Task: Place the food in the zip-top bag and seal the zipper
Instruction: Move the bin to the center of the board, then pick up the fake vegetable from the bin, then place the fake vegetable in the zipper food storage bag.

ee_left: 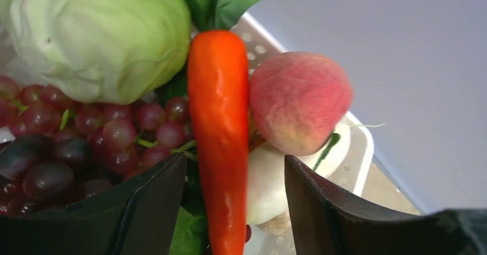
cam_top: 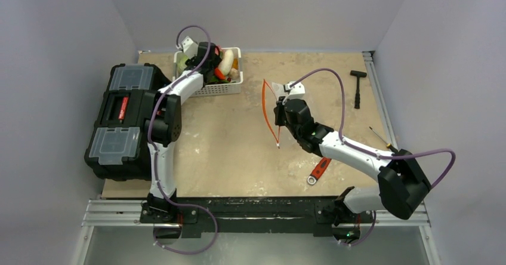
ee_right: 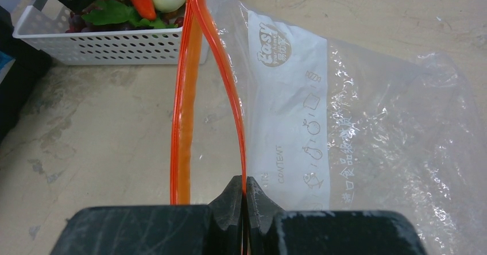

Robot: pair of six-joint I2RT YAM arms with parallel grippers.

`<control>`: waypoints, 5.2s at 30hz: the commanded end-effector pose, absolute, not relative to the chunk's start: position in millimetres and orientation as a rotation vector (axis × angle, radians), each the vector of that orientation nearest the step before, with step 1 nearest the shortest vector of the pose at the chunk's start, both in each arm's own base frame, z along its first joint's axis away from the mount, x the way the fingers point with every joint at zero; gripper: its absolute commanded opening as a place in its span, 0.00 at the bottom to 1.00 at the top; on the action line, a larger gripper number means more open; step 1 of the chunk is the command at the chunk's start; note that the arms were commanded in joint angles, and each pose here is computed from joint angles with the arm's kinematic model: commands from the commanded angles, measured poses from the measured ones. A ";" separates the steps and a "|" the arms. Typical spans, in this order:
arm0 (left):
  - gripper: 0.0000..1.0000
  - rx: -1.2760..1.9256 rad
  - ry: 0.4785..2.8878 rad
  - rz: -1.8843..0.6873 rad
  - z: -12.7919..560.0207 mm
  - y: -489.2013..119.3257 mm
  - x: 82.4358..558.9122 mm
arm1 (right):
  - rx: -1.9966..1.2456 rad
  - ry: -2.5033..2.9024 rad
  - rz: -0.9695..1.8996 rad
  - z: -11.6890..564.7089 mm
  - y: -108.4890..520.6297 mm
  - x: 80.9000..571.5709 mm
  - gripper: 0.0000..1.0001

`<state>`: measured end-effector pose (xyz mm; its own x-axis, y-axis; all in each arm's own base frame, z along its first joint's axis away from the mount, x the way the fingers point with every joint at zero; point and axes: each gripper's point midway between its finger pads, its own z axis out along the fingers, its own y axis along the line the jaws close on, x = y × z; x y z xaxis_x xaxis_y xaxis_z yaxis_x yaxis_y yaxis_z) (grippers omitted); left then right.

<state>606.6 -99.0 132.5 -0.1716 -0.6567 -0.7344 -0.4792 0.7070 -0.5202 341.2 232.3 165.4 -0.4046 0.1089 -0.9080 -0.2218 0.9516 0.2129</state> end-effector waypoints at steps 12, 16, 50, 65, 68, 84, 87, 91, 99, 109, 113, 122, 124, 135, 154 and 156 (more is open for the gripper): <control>0.57 -1.229 1.950 -0.341 68.2 -113.7 551.1 | -0.055 1.902 0.356 177.7 231.9 349.5 0.00; 0.56 -1.231 1.943 -0.335 69.9 -108.4 527.3 | -0.058 1.903 0.370 178.1 233.2 348.3 0.00; 0.00 -0.112 2.204 -0.851 239.7 -174.1 340.3 | -0.081 1.854 0.417 192.3 231.0 338.6 0.00; 0.00 -0.032 2.396 -1.436 227.5 -253.1 171.4 | -0.191 1.786 0.487 197.3 241.6 329.9 0.00; 0.00 -0.099 2.482 -1.449 216.2 -260.0 175.2 | -0.215 1.767 0.515 200.5 245.8 327.0 0.00; 0.00 -0.324 2.391 -1.532 228.5 -288.7 225.9 | -0.292 1.717 0.626 209.9 261.6 312.5 0.00; 0.00 -0.323 2.334 -1.627 245.0 -296.0 228.4 | -0.283 1.725 0.613 208.4 260.2 314.2 0.00; 0.00 -0.424 2.283 -1.496 245.6 -286.6 247.7 | -0.285 1.725 0.662 211.4 267.0 310.6 0.00; 0.00 -0.530 2.186 -1.320 227.9 -297.8 290.9 | -0.156 1.884 0.675 225.5 267.5 308.3 0.00; 0.00 -0.493 2.034 -1.342 235.1 -328.7 310.3 | -0.137 1.923 0.756 223.7 271.6 293.4 0.00; 0.00 -0.497 2.012 -1.441 244.9 -334.6 300.4 | -0.148 1.938 0.740 217.6 272.4 295.1 0.00; 0.00 -0.613 1.990 -1.473 273.7 -305.7 272.9 | -0.155 1.952 0.754 226.2 275.5 293.7 0.00; 0.00 -0.672 1.988 -1.487 275.6 -300.5 268.9 | -0.153 1.949 0.764 228.0 276.9 293.8 0.00; 0.00 -0.667 2.103 -1.197 232.6 -292.2 290.0 | -0.174 1.945 0.938 252.7 295.6 277.9 0.00; 0.97 -0.291 2.266 -1.039 225.7 -290.0 266.9 | -0.152 1.977 1.021 257.5 303.8 281.7 0.00; 0.97 -0.230 2.252 -1.075 234.4 -290.7 259.1 | -0.142 1.983 1.015 254.5 298.8 285.4 0.00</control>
